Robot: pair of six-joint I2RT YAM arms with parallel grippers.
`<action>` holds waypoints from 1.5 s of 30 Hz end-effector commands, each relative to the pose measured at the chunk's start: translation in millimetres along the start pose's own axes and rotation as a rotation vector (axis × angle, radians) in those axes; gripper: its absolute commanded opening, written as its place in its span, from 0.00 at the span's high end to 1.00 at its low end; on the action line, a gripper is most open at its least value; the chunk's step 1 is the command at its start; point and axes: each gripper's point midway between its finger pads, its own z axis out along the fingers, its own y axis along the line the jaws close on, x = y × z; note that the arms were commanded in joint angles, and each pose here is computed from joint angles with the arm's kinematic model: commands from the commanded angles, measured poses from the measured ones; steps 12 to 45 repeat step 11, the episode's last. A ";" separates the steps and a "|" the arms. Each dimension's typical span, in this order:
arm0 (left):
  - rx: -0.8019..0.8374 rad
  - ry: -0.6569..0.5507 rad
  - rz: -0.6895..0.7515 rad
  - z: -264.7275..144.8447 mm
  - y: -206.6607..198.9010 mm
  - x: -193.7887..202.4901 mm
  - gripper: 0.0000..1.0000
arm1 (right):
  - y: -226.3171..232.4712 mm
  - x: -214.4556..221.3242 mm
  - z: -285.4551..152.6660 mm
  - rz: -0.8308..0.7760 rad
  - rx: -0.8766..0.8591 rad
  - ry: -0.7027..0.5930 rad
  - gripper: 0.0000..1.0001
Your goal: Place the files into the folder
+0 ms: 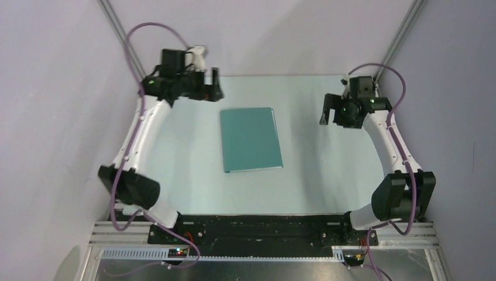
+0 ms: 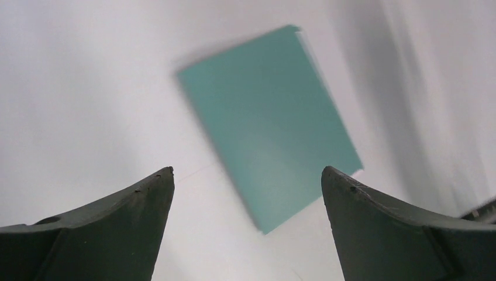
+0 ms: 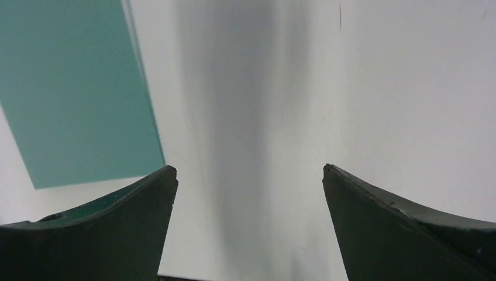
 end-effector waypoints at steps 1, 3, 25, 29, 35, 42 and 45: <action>-0.194 -0.116 -0.097 -44.7 62.0 2.4 0.00 | 27.4 -70.9 -57.8 -0.083 0.076 -0.268 0.01; -0.290 -0.211 -0.060 -66.1 77.9 -6.2 0.00 | 42.2 -84.5 -75.8 -0.096 0.051 -0.331 0.01; -0.327 -0.295 -0.135 -55.9 87.8 14.6 0.00 | 48.3 -83.0 -60.2 -0.065 0.037 -0.377 0.01; -0.327 -0.295 -0.135 -55.9 87.8 14.6 0.00 | 48.3 -83.0 -60.2 -0.065 0.037 -0.377 0.01; -0.327 -0.295 -0.135 -55.9 87.8 14.6 0.00 | 48.3 -83.0 -60.2 -0.065 0.037 -0.377 0.01; -0.327 -0.295 -0.135 -55.9 87.8 14.6 0.00 | 48.3 -83.0 -60.2 -0.065 0.037 -0.377 0.01; -0.327 -0.295 -0.135 -55.9 87.8 14.6 0.00 | 48.3 -83.0 -60.2 -0.065 0.037 -0.377 0.01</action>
